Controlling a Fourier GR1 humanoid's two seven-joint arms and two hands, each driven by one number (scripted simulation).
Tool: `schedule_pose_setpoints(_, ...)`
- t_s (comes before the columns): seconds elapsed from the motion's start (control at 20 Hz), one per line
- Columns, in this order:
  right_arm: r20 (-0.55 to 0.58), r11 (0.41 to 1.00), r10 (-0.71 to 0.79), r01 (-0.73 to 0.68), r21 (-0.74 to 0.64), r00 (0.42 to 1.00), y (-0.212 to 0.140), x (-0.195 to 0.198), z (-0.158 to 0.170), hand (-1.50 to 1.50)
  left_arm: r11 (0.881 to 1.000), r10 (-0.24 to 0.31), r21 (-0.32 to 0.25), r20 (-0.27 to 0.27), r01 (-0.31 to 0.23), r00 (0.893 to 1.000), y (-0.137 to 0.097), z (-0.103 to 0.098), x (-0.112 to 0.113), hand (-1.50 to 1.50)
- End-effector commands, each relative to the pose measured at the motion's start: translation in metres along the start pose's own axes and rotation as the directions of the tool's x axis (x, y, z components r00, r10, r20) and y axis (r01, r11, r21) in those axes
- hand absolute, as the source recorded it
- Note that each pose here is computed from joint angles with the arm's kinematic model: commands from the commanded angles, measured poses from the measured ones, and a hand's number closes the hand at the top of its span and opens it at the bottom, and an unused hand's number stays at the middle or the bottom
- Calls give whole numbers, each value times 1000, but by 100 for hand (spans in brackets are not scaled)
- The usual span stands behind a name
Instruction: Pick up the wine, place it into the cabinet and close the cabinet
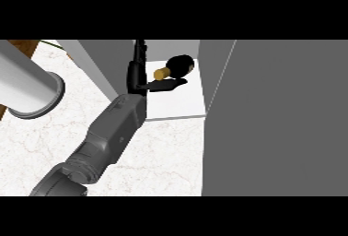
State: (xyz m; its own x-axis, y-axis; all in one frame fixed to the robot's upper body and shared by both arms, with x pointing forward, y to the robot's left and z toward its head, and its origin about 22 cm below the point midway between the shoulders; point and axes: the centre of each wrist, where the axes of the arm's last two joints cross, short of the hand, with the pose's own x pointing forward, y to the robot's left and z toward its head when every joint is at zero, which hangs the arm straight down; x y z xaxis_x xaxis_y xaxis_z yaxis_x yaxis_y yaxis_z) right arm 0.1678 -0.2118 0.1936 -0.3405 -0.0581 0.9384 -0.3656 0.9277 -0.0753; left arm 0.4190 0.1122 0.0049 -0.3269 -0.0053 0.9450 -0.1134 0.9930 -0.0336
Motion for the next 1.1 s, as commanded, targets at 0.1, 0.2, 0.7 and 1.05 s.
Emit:
schedule_pose_setpoints(0.1, 15, 999, -21, 21, 30, 1000, 8, 17, 9, -150, 996, 72, 57, -34, -70, 997, 14, 17, -18, -150)
schedule_pose_setpoints(0.2, 23, 1000, -14, 13, 11, 1000, 3, 16, 14, -150, 993, 94, 79, -37, -90, 995, 21, 28, -27, -150)
schedule_pose_setpoints(0.7, 31, 1000, -15, 15, 3, 999, 1, 14, 13, -150, 989, 140, 64, -49, -136, 989, 11, 32, -21, -150)
schedule_pose_setpoints(1.05, 0, 999, -8, 8, -36, 1000, 3, 21, 21, -150, 989, 143, -19, -73, -144, 987, -13, 79, -16, -150)
